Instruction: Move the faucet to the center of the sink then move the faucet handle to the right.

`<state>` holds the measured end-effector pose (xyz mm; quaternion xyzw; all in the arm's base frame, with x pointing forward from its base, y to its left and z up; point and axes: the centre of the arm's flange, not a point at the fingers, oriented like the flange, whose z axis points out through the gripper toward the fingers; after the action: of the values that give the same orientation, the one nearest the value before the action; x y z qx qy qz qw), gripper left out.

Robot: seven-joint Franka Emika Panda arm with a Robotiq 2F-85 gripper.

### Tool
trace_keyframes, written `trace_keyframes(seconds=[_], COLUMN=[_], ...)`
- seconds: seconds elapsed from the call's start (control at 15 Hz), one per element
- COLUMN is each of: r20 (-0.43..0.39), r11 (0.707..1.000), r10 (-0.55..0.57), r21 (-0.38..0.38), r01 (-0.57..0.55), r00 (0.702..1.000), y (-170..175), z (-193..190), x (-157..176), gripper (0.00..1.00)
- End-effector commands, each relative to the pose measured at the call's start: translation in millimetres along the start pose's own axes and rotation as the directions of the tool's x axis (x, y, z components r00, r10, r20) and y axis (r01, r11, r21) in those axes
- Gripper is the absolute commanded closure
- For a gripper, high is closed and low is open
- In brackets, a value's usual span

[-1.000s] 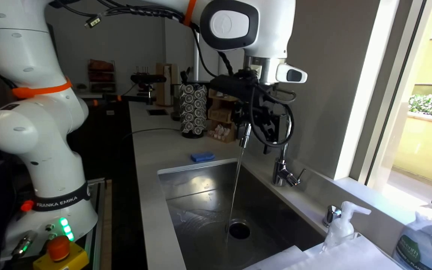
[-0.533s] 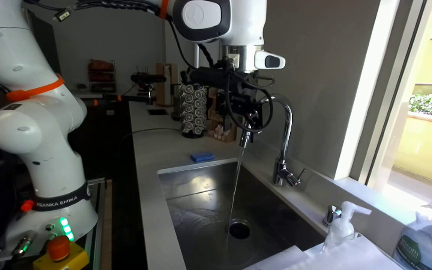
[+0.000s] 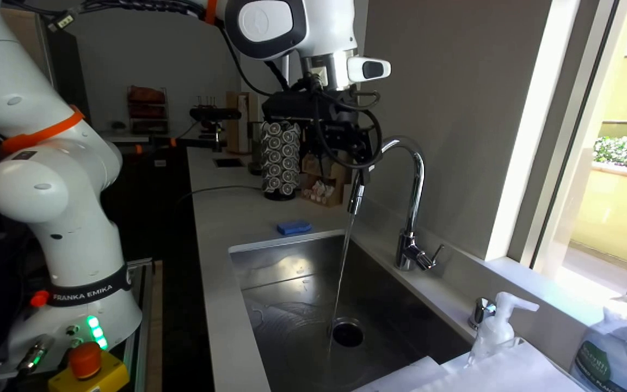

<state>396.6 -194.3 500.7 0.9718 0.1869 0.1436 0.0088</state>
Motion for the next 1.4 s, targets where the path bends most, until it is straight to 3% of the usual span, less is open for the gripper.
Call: trace_keyframes(seconds=[0.0,0.4,0.47,1.0,1.33], r20=[-0.072,-0.152,-0.115,-0.131,-0.203], r11=[0.999,0.996,0.998,0.997,0.992], r10=[0.013,0.046,0.021,0.036,0.032], r21=[-0.042,-0.07,-0.064,-0.067,-0.109], r01=[-0.016,-0.058,-0.029,-0.045,-0.055], r00=[0.997,0.987,0.993,0.991,0.979], y=[-27,-42,-28,-33,-36], z=[-1,-5,-6,-8,-23], x=[-1,6,12,11,18], gripper=[0.0,0.0,0.0,0.0,0.0])
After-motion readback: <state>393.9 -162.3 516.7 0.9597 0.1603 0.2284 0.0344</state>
